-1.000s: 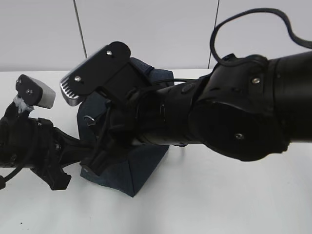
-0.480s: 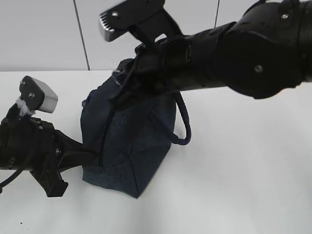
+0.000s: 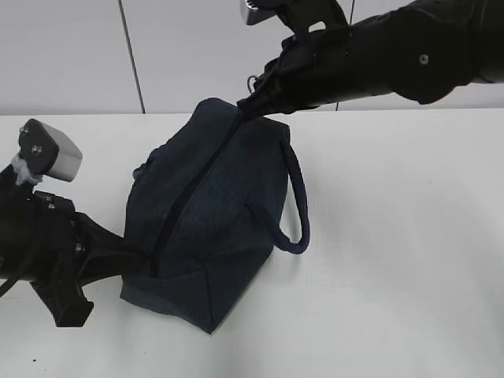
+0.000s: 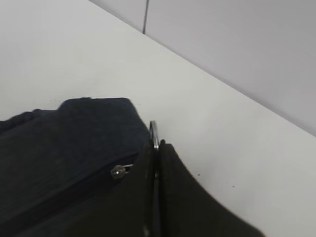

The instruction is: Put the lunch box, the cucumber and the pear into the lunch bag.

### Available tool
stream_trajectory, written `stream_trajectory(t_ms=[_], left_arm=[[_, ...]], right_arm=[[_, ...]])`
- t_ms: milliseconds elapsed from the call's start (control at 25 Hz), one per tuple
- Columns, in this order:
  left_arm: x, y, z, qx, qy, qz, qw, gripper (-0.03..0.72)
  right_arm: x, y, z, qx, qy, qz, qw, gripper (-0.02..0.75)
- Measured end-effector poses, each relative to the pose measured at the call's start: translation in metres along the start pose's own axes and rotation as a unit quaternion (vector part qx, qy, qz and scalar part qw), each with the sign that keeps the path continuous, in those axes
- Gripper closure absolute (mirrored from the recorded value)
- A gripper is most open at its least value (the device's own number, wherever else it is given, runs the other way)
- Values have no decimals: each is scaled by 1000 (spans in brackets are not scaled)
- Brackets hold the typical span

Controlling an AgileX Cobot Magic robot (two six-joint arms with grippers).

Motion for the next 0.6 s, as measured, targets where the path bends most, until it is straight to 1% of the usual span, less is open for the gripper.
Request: stream_trajectory(t_ms=[80,160,200,240,280,360,400,440,560,600], left_arm=[[0,-6,-3,-3,-5,-9,1000,699],[2,-13,-7,-9,-6,-21,1000,699],[4,-17,-8,-14,-11,-28,999,699],[6,-20,-9,-17,-19,-36,999,699],[8,-22,-10,-20,-26,-41,999,699],[10,-25,-10,-23,-35,-44,998,679],[8,-25,-11,-24,-36,-40,998,646],[7,-26,-12,-26,-36,-36,998,595],[2,-30,-17,-38,-32,-29,998,403],[1,-33,-20,-45,-28,-32,998,358]], right_arm=[[-11,6,5,8,6,10,1000,732],[-27,14,19,34,16,25,999,732],[-27,14,19,34,16,25,999,732],[-34,18,29,52,22,30,998,732],[-35,19,32,59,24,31,998,732],[-35,19,31,58,24,31,998,732],[-35,19,30,57,26,31,998,732],[-35,19,30,57,27,31,998,732],[-34,18,31,59,30,30,997,732],[-35,18,31,59,30,30,997,732]])
Point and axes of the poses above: a point on each arm's last joint axis where the gripper is mounted, y pointing out along that axis toward the gripper, x along the wrist's bending axis when the last joint is at zero, z = x × y, the point moved 7 cm from there along y, pointing out along that axis toward the gripper, and after that the axes turned 3 degrees about y, right-handed, at the moved point
